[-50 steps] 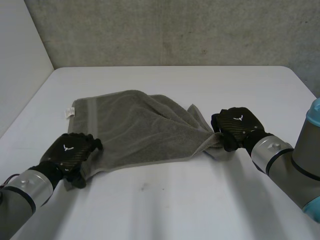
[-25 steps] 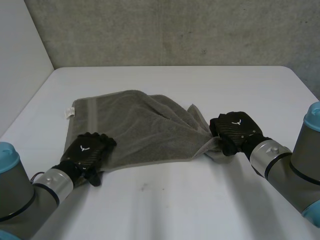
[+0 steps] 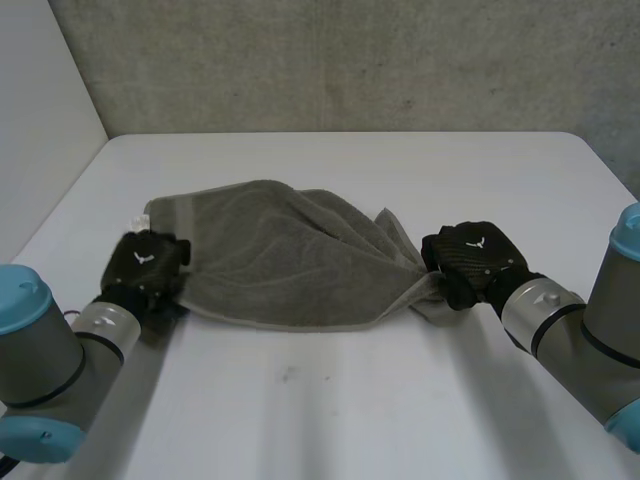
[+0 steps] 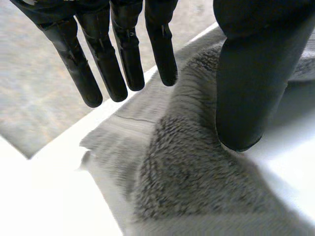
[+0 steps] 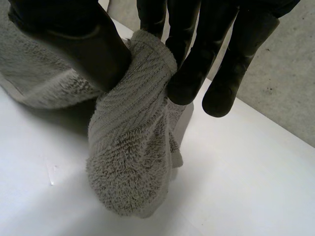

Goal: Fold the towel.

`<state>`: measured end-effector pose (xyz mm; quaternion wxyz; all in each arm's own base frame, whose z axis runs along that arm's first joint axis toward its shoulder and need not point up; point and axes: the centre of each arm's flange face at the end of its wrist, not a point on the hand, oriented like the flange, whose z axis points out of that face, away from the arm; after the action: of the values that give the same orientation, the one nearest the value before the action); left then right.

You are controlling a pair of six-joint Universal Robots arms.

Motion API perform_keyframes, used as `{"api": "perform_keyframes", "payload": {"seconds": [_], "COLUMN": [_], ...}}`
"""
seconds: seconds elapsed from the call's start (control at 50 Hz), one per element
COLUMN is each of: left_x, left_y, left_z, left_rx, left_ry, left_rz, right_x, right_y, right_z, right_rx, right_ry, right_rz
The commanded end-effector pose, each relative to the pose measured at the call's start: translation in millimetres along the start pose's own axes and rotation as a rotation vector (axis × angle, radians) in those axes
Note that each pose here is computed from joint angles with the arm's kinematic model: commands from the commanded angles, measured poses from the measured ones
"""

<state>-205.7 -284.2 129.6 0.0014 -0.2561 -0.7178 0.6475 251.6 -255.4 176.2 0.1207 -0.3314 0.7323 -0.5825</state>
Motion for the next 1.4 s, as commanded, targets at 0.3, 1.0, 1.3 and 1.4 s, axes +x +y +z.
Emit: {"api": "perform_keyframes", "payload": {"seconds": [0.3, 1.0, 1.3, 1.4], "left_x": [8.8, 29.0, -15.7, -45.9], "left_y": [-23.9, 1.4, -48.7, -130.3], "left_z": [-26.9, -13.2, -5.3, -48.2], "left_rx": [0.076, 0.007, 0.162, 0.404], "left_ry": [-0.024, 0.041, -0.103, -0.205], "left_rz": [0.007, 0.03, 0.034, 0.047], "right_x": [0.9, 0.0, 29.0, 55.8], "right_y": [0.3, 3.9, -38.8, -102.3], "right_z": [0.4, 1.5, -6.3, -42.0], "right_rx": [-0.002, -0.013, 0.099, 0.244], "right_ry": [0.003, -0.001, 0.111, 0.214], "right_rz": [-0.002, -0.014, -0.045, -0.11]}}
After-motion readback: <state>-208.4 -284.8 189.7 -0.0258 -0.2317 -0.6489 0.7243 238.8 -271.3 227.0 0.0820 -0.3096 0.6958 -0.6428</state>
